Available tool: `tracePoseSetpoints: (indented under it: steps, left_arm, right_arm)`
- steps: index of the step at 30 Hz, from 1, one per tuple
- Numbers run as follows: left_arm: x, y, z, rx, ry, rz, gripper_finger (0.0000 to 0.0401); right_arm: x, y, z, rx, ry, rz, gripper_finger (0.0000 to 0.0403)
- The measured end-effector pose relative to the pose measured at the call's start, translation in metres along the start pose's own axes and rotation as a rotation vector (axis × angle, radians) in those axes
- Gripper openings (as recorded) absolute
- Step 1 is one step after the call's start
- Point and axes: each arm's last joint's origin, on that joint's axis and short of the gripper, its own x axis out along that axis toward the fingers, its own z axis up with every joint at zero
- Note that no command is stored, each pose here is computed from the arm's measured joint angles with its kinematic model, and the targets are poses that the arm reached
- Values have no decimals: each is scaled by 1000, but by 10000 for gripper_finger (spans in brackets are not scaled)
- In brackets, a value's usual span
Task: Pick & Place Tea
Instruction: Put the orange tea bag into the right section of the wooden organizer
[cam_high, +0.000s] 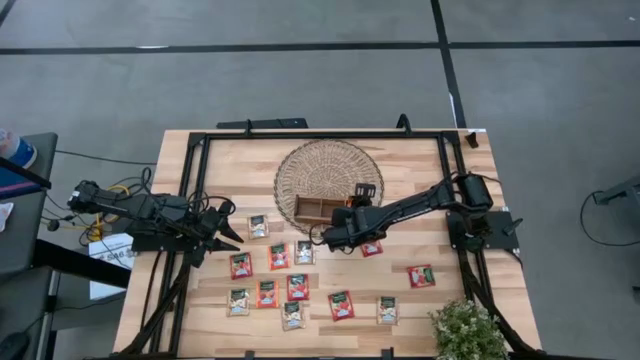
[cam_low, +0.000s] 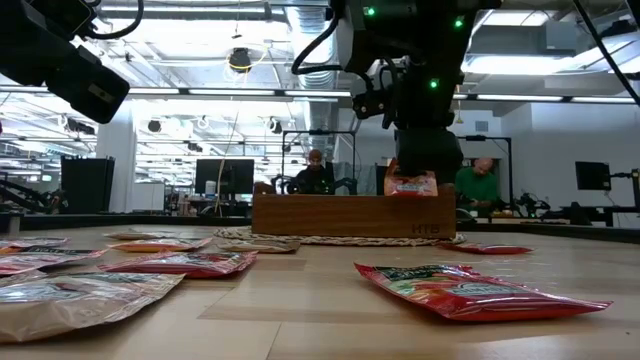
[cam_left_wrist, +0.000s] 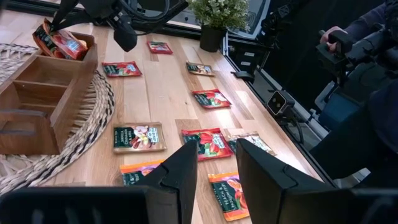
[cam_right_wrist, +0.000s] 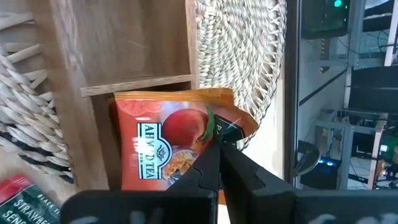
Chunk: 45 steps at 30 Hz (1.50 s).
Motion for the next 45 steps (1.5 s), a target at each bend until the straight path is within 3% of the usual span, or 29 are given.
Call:
tracePoseSetpoints:
  steps: [19, 31, 45]
  left_arm:
    - [0, 0, 0, 0, 0, 0, 103]
    - [0, 0, 0, 0, 0, 0, 103]
    - [0, 0, 0, 0, 0, 0, 103]
  right_arm:
    - [6, -7, 0, -4, 31, -9, 12]
    - [6, -7, 0, -2, 30, -6, 78]
    - [1, -12, -2, -41, 62, -32, 112]
